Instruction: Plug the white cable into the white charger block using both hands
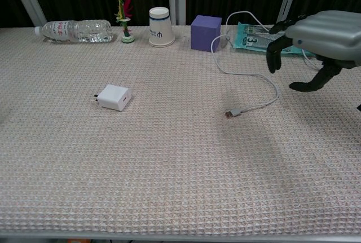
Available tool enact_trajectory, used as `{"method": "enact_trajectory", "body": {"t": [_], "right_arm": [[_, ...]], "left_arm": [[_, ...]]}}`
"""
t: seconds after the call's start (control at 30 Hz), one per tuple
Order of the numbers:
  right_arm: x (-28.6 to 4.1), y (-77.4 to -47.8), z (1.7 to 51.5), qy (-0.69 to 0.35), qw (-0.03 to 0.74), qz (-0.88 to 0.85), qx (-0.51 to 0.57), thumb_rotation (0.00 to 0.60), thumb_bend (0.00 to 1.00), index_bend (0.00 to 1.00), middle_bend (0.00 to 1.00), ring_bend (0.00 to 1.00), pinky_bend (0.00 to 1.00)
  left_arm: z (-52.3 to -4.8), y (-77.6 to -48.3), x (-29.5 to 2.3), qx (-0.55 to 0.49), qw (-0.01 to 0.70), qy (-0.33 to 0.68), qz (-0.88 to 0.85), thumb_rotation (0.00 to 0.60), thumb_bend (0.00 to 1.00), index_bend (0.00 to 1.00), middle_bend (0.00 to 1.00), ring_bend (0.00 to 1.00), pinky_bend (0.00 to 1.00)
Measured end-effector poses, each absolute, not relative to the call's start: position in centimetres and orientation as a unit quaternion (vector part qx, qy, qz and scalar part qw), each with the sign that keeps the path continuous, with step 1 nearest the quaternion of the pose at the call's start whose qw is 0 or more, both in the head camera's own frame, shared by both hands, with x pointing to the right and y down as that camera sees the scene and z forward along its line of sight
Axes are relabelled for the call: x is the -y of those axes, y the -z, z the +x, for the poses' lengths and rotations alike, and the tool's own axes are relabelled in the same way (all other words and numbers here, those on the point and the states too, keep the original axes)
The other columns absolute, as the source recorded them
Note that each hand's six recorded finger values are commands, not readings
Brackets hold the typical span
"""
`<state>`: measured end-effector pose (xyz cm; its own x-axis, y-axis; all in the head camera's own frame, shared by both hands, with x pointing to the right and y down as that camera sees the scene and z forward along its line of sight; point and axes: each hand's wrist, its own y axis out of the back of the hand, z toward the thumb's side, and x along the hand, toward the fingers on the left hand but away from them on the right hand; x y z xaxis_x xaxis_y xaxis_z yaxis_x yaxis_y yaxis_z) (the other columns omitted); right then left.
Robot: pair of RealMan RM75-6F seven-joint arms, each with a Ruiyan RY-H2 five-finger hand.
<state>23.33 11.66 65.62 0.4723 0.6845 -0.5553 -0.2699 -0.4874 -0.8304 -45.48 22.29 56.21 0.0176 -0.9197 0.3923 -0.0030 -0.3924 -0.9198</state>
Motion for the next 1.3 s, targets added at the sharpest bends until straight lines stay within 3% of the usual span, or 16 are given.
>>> {"method": "enact_trajectory", "body": {"t": [0.23,0.6,1.3], "right_arm": [[-12.4,-68.5,18.7,-0.495,0.500,-0.702,0.109,0.600,0.23,0.40,0.37,0.07,0.04],[-14.3,-71.8,17.2,-0.508,0.500,-0.694,0.099,0.600,0.27,0.40,0.40,0.09,0.04],[-14.8,-73.0,17.2,-0.512,0.496,-0.693,0.109,0.600,0.29,0.45,0.46,0.14,0.04]], "left_arm": [[-45.8,-56.4,-22.4,-0.387,0.388,0.585,-0.598,0.600,0.24,0.13,0.12,0.00,0.00],[-46.1,-56.9,-22.6,-0.386,0.383,0.585,-0.602,0.600,0.24,0.13,0.12,0.00,0.00],[-46.3,-57.3,-22.5,-0.385,0.379,0.587,-0.603,0.600,0.24,0.14,0.12,0.00,0.00]]}}
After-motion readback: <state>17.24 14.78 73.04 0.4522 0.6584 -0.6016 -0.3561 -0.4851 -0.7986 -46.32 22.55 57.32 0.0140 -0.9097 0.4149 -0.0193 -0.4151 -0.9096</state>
